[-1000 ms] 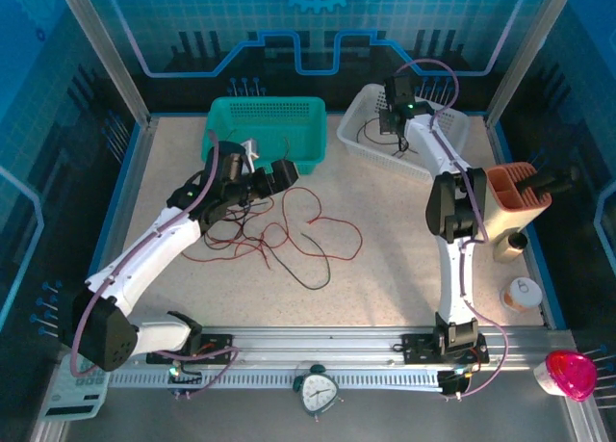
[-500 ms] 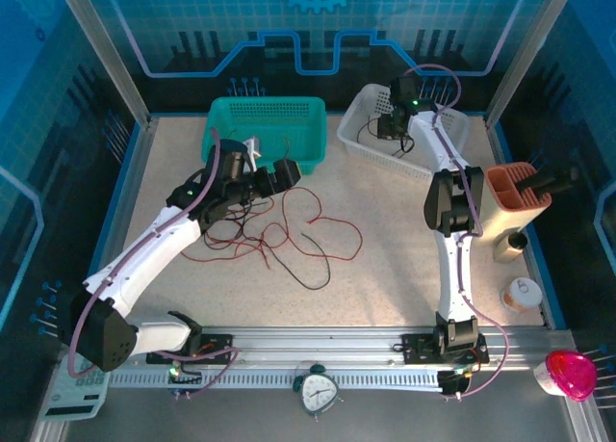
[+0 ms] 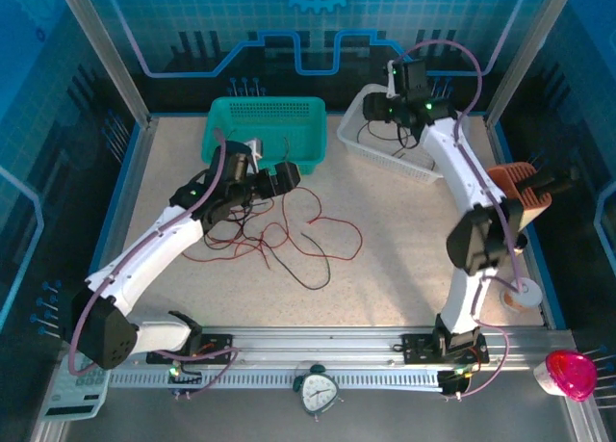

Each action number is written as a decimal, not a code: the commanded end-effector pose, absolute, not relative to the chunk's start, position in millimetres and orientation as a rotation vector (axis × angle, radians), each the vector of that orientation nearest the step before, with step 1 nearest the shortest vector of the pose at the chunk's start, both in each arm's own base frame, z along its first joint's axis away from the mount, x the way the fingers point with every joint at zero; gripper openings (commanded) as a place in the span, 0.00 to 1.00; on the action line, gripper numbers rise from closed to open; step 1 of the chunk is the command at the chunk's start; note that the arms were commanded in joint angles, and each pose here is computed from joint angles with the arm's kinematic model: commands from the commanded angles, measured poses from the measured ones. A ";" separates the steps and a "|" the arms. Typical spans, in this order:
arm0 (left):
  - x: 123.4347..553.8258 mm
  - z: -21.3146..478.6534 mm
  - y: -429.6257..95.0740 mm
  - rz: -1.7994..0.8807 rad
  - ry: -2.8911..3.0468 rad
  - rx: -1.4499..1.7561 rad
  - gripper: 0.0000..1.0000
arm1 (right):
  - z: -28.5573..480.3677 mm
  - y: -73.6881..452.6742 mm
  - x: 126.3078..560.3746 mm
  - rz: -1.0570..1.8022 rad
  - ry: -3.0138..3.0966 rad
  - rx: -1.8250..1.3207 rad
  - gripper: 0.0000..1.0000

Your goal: Untangle the cables

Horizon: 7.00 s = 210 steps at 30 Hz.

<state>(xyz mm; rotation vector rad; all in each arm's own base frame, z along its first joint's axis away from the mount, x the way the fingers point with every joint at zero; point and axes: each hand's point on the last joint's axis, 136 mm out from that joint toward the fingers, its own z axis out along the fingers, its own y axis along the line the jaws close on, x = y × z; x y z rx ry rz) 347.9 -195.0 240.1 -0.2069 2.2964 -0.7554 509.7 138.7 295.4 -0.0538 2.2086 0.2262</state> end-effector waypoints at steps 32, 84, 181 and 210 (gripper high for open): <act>344.5 204.8 -136.0 -0.733 2.307 -0.469 0.99 | 86.7 251.9 327.8 0.241 2.599 -0.688 0.71; 340.4 263.2 -163.1 -0.974 2.194 -0.285 0.99 | 300.8 263.6 355.4 0.299 2.126 -0.632 0.00; 343.5 561.7 -259.3 -1.324 1.360 0.072 0.00 | 495.7 281.5 307.4 0.826 1.699 -0.500 0.30; 380.7 710.2 -182.3 -1.016 1.078 0.109 0.00 | 383.8 220.8 302.0 0.745 1.937 -0.356 0.85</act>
